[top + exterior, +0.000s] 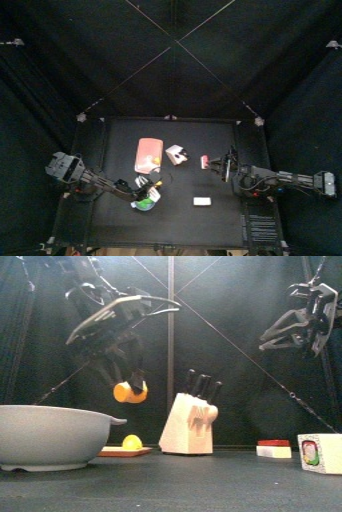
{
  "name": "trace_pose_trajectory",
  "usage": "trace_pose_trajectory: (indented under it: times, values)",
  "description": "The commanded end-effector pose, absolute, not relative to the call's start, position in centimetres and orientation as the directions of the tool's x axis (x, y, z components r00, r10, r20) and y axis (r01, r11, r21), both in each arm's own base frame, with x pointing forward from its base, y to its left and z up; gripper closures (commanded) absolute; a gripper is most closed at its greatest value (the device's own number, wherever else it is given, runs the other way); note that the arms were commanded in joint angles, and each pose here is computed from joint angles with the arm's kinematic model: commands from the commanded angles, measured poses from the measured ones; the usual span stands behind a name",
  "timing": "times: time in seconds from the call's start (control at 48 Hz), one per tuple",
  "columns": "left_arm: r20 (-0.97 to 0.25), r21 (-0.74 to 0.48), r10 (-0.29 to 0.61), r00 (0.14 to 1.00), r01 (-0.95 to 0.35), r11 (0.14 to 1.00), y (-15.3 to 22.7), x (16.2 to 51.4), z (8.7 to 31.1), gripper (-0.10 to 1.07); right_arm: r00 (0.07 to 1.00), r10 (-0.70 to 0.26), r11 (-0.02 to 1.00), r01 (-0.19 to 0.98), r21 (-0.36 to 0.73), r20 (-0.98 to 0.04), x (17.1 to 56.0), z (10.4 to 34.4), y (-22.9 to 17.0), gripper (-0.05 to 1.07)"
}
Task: Put corn bottom in bowl
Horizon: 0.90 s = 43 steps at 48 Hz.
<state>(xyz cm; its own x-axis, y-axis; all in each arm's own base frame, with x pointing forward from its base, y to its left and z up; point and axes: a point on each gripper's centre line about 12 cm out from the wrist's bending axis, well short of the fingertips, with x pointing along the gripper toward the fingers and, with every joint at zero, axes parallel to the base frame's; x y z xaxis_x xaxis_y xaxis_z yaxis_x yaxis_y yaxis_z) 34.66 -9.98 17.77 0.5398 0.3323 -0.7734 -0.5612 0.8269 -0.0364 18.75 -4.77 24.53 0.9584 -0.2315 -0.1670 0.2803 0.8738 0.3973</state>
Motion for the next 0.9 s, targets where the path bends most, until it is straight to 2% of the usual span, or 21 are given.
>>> trace_pose_trajectory:
  times: [0.0, 0.271, 0.479, 0.625, 0.875]
  values:
    - [-0.771, -0.054, 0.299, 0.563, -0.525, 0.849, -11.4, 33.8, 18.4, 0.37, 0.961, -0.230, 0.877, 0.273, 0.397, -0.154, 19.0, 25.1, -4.8, 0.33]
    - [-0.839, -0.069, 0.248, 0.484, -0.547, 0.834, -12.4, 31.8, 16.1, 0.33, 0.962, -0.228, 0.876, 0.271, 0.398, -0.152, 19.0, 25.2, -4.8, 0.33]
    - [-0.862, -0.114, 0.188, 0.470, -0.542, 0.833, -12.8, 31.1, 14.8, 0.20, 0.961, -0.229, 0.877, 0.274, 0.395, -0.157, 19.0, 25.0, -4.8, 0.33]
    - [-0.863, -0.128, 0.178, 0.473, -0.545, 0.828, -12.6, 31.4, 14.6, 0.12, 0.960, -0.230, 0.877, 0.275, 0.395, -0.158, 19.0, 25.0, -4.8, 0.33]
    - [-0.862, -0.129, 0.181, 0.473, -0.550, 0.825, -12.5, 31.7, 14.7, 0.12, 0.959, -0.231, 0.876, 0.279, 0.394, -0.165, 19.0, 24.9, -4.8, 0.33]
